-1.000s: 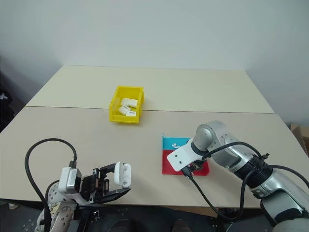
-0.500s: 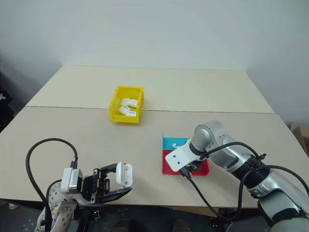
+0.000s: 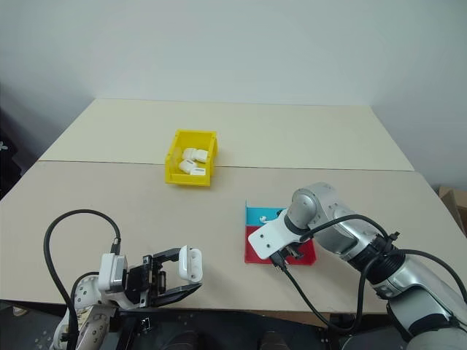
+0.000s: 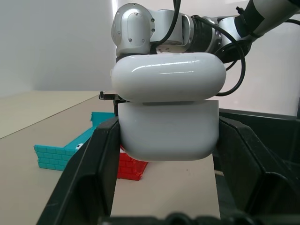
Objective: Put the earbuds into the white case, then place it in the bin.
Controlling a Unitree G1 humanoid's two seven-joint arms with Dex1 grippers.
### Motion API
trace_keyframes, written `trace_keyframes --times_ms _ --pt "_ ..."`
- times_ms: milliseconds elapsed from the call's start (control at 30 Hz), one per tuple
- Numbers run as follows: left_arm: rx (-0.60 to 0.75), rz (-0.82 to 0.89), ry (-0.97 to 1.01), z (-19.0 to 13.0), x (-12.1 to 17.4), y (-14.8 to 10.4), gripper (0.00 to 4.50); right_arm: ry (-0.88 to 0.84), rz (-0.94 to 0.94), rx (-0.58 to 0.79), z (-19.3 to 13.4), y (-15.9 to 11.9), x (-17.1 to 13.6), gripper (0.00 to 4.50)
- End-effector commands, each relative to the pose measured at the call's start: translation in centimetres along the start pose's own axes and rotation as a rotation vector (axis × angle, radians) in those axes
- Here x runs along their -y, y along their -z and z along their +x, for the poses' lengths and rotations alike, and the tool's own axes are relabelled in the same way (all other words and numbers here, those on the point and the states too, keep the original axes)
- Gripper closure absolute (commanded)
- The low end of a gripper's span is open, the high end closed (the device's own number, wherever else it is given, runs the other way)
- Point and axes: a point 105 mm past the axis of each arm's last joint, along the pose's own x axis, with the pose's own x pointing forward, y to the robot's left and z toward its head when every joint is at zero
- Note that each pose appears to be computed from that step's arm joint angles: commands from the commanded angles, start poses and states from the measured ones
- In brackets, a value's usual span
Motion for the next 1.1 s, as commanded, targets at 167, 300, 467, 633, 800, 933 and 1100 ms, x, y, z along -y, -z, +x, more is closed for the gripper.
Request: trace_keyframes --times_ms 167,300,467,633,800,933,1100 --pt "0.004 0.017 0.010 0.34 0.20 -0.38 1.71 0.006 0.012 -0.019 -0.83 0.35 0.20 2.62" --pt "0.002 0.014 0.011 0.36 0.28 -0.32 1.71 -0.004 0.010 -0.023 -0.82 0.41 0.03 2.62" --pt "-0.005 0.008 0.015 0.33 0.50 -0.22 1.71 0.000 0.005 -0.023 -0.75 0.42 0.03 3.16" --pt "-0.008 0.002 0.016 0.25 0.57 -0.26 1.71 -0.003 -0.011 -0.024 -0.73 0.43 -0.05 3.16" --pt "-0.008 0.009 0.010 0.32 0.43 -0.16 1.71 -0.005 -0.010 -0.023 -0.74 0.47 -0.08 3.16" --pt "-0.011 0.011 0.008 0.33 0.36 -0.13 1.71 -0.010 -0.010 -0.017 -0.66 0.45 -0.17 3.53" --pt "-0.014 0.005 0.009 0.31 0.40 -0.15 1.71 -0.002 -0.010 -0.017 -0.64 0.47 -0.13 3.53"
